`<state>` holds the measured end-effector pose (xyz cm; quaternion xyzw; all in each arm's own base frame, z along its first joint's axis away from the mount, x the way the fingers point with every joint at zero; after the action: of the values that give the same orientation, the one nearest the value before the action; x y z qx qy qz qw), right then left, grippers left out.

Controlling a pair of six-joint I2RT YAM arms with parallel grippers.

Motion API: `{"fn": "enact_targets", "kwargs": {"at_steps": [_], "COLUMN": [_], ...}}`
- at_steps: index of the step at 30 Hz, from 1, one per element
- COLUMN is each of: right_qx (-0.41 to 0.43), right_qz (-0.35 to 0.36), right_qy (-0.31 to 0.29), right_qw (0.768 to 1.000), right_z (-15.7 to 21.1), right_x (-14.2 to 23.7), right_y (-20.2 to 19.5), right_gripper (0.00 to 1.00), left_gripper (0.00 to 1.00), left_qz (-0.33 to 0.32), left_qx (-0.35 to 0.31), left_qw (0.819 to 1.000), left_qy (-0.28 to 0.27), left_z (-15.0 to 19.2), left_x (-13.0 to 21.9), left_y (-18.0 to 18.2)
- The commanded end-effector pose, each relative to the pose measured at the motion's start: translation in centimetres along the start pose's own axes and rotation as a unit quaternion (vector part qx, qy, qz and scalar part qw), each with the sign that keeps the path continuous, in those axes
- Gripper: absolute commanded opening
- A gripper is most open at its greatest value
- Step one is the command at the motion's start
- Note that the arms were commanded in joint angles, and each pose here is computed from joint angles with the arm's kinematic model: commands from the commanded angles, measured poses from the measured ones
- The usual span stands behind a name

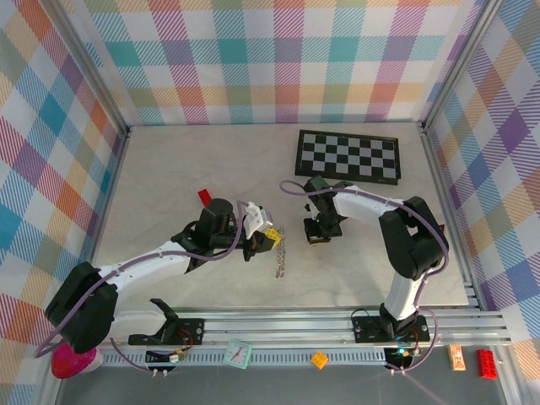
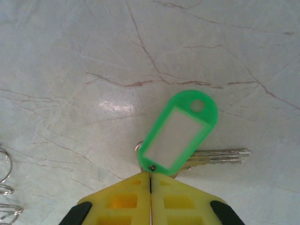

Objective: Put the keys on the keyring

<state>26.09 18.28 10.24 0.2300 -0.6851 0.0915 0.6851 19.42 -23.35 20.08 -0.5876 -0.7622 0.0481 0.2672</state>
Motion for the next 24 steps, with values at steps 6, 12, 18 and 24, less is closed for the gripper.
{"fn": "enact_targets", "kwargs": {"at_steps": [6, 12, 18, 24], "right_qx": [0.027, 0.113, 0.227, 0.315], "right_qz": [0.005, -0.022, -0.064, -0.114], "right_qy": [-0.044, -0.155, -0.231, -0.292], "right_qw": [0.999, 0.981, 0.944, 0.896], "right_z": [-0.1, 1.5, 3.9, 5.6], "right_x": [3.2, 7.7, 10.6, 12.8], "right_y": [0.7, 2.5, 5.0, 7.0], "right_gripper": [0.00, 0.00, 0.00, 0.00], "left_gripper": [0.00, 0.00, 0.00, 0.00], "left_qz": [0.025, 0.021, 0.017, 0.018], "left_qx": [-0.019, -0.020, -0.024, -0.039], "left_qw": [0.999, 0.999, 0.999, 0.999], "left_qy": [-0.014, -0.023, -0.028, -0.028], "left_z": [-1.1, -1.2, -0.9, -0.5], "left_x": [-0.3, -0.2, -0.3, -0.4], "left_y": [-0.9, -0.8, -0.8, -1.1]}}
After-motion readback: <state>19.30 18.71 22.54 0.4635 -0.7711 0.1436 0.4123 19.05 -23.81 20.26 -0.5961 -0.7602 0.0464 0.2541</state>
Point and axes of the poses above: each hand's point on the last joint's axis, 136 mm out from that joint toward the fingers, its own x axis back along the fingers, its own y axis along the line the jaws close on, z = x × y, the point moved 8 cm from there along x, back along the fingers, and after that the axes turned 14 degrees about x, right-handed, at the moved point
